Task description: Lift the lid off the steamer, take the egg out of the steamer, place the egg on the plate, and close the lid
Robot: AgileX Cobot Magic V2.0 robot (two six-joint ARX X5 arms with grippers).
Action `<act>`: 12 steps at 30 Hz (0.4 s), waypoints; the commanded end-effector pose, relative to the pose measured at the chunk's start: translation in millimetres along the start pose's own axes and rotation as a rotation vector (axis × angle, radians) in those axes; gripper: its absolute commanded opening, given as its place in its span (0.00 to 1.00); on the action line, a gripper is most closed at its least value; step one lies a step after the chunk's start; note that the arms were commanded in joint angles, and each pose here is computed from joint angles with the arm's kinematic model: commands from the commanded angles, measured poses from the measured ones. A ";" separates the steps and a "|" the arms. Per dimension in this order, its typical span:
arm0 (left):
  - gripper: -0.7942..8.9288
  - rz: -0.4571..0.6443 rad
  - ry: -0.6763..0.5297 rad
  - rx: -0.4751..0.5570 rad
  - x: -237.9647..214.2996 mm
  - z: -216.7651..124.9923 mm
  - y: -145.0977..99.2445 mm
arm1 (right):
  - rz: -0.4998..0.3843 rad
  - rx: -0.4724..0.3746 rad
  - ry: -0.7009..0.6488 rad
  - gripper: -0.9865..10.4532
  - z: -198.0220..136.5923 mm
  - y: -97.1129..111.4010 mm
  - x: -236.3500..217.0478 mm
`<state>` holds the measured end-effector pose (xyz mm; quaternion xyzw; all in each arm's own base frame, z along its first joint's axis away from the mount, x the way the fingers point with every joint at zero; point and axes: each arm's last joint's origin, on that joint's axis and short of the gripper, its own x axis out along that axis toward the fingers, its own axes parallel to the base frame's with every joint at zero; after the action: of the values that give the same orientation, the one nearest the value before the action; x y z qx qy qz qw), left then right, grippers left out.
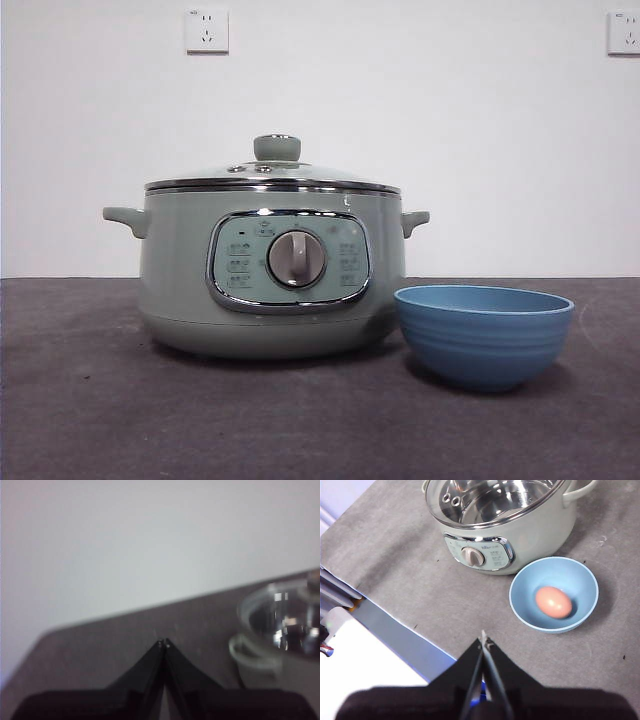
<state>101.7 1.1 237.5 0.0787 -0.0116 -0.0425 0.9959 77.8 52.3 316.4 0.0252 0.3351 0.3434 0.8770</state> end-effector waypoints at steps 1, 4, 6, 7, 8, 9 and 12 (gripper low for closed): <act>0.08 0.010 0.034 -0.059 -0.2 -28.4 -3.3 | -0.001 0.003 -0.005 0.09 0.5 0.3 -0.2; 0.08 0.008 0.070 -0.070 -0.4 -50.2 -6.6 | -0.001 0.003 -0.005 0.09 0.5 0.3 -0.2; 0.08 0.006 0.085 -0.071 -0.9 -61.3 -8.4 | -0.001 0.003 -0.005 0.09 0.5 0.3 -0.2; 0.08 0.007 0.091 -0.072 -1.2 -66.1 -9.2 | -0.001 0.003 -0.005 0.09 0.5 0.3 -0.2; 0.08 0.007 0.093 -0.072 -1.5 -70.3 -9.9 | -0.001 0.003 -0.005 0.09 0.5 0.3 -0.2; 0.08 0.007 0.097 -0.073 -1.7 -73.5 -10.4 | -0.001 0.003 -0.005 0.09 0.5 0.3 -0.2; 0.08 0.007 0.120 -0.084 -3.2 -80.8 -11.7 | -0.001 0.003 -0.005 0.09 0.5 0.3 -0.2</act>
<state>100.0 1.9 159.4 0.0463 0.0467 -0.0396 0.9970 77.8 52.3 316.4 0.0252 0.3351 0.3434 0.8770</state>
